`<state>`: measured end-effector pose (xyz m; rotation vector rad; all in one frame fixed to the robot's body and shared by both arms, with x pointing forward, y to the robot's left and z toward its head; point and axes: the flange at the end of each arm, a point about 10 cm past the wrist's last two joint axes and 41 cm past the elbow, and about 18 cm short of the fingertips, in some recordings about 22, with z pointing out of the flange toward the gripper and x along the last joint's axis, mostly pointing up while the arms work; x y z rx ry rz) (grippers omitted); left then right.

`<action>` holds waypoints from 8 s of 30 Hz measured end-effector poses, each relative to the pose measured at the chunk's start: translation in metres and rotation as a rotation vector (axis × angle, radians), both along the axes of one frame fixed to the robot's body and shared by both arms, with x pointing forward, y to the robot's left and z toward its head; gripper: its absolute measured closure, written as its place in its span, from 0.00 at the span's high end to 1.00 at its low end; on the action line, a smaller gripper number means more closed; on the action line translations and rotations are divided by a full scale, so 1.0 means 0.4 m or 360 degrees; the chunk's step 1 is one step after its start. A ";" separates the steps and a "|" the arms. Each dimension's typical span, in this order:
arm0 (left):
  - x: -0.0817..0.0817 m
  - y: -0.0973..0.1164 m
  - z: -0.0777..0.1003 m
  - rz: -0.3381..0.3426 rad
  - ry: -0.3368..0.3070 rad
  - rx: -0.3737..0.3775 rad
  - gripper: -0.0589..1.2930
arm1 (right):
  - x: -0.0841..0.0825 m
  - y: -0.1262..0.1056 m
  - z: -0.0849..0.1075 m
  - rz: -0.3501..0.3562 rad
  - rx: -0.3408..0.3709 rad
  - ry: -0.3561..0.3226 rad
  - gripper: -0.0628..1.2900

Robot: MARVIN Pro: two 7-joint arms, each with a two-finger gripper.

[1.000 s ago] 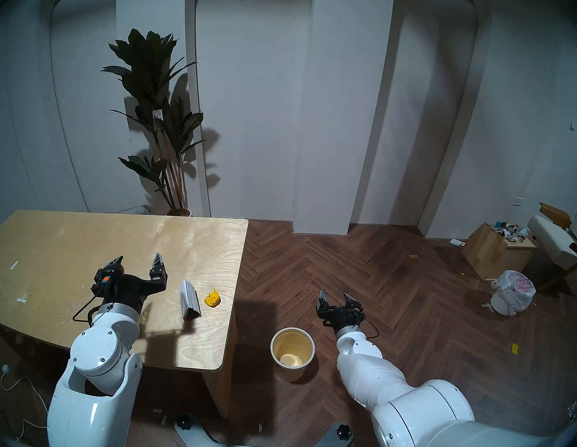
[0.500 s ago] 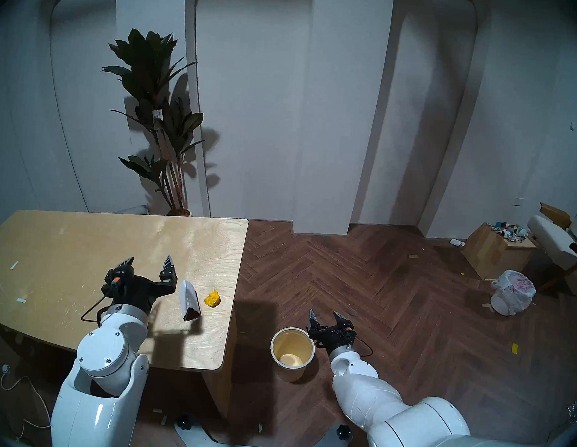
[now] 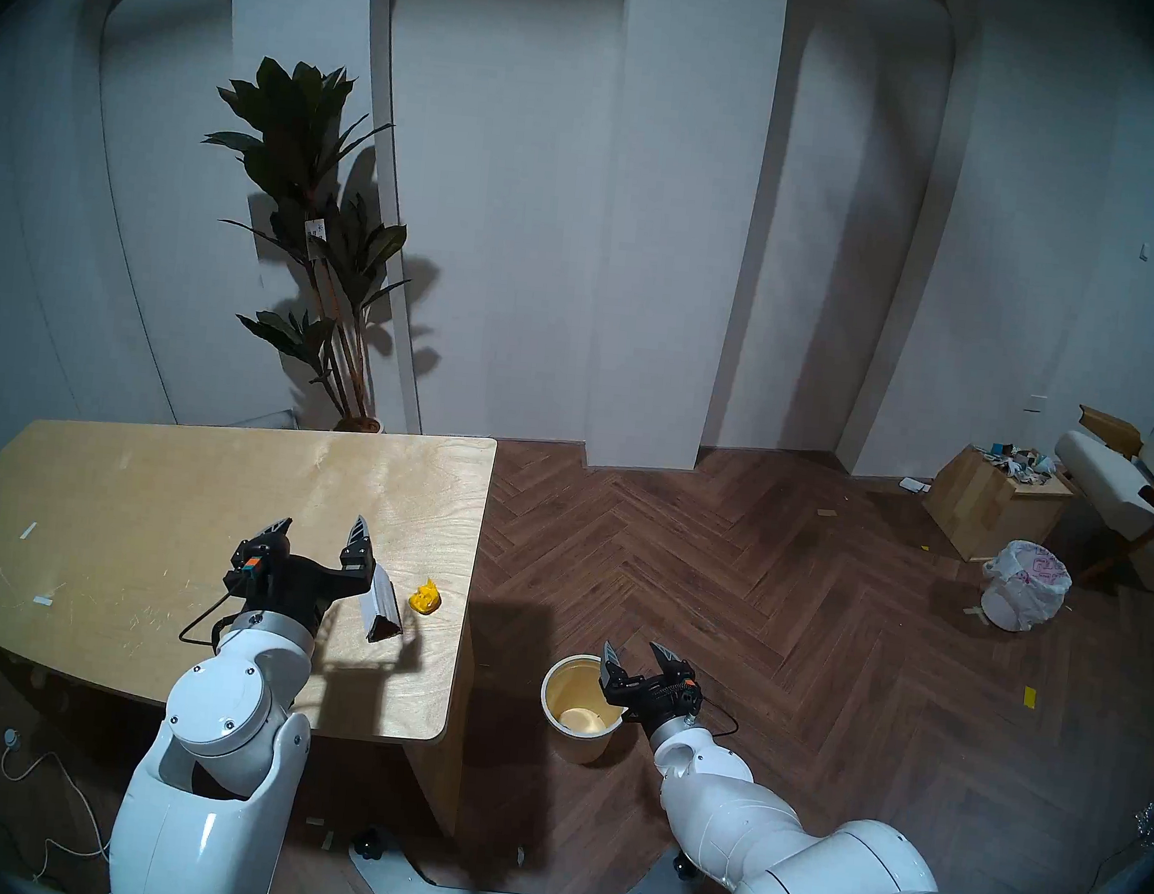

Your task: Put the trash into the trash bin on the ground

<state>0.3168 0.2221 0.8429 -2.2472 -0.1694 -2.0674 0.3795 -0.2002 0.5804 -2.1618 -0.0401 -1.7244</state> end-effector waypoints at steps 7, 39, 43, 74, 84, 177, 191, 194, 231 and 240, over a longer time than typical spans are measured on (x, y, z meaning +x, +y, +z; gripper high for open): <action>0.003 -0.012 -0.008 -0.0030 0.0056 -0.0004 0.97 | -0.023 0.011 -0.007 0.0048 0.0024 -0.0013 0.95; 0.023 -0.040 -0.056 -0.0093 0.0320 -0.0022 0.97 | -0.096 -0.001 -0.008 0.0226 0.0075 -0.0128 0.95; 0.026 -0.042 -0.056 -0.0098 0.0341 -0.0023 0.97 | -0.093 -0.011 0.001 0.0236 0.0074 -0.0165 0.95; 0.041 -0.023 -0.072 -0.0077 0.0530 -0.0014 0.97 | 0.007 -0.172 0.152 0.0201 0.0004 -0.0530 0.95; 0.045 -0.020 -0.088 -0.0072 0.0612 -0.0018 0.97 | 0.025 -0.192 0.199 0.0230 0.0007 -0.0632 0.95; 0.248 -0.322 0.100 -0.0532 0.0555 -0.0071 0.02 | -0.316 -0.689 0.343 -0.0562 0.0114 -0.0605 0.95; 0.302 -0.470 0.037 -0.0762 0.0666 -0.0040 0.02 | -0.345 -0.671 0.311 -0.0647 0.0298 -0.0415 0.95; 0.313 -0.493 0.023 -0.0792 0.0686 -0.0035 0.02 | -0.358 -0.668 0.295 -0.0674 0.0332 -0.0358 0.95; 0.465 -0.630 -0.103 -0.0870 0.0910 0.0083 0.02 | -0.398 -0.602 0.256 -0.0700 0.0584 -0.0038 0.95; 0.488 -0.644 -0.120 -0.0881 0.0939 0.0126 0.02 | -0.421 -0.564 0.238 -0.0658 0.0645 0.0042 0.95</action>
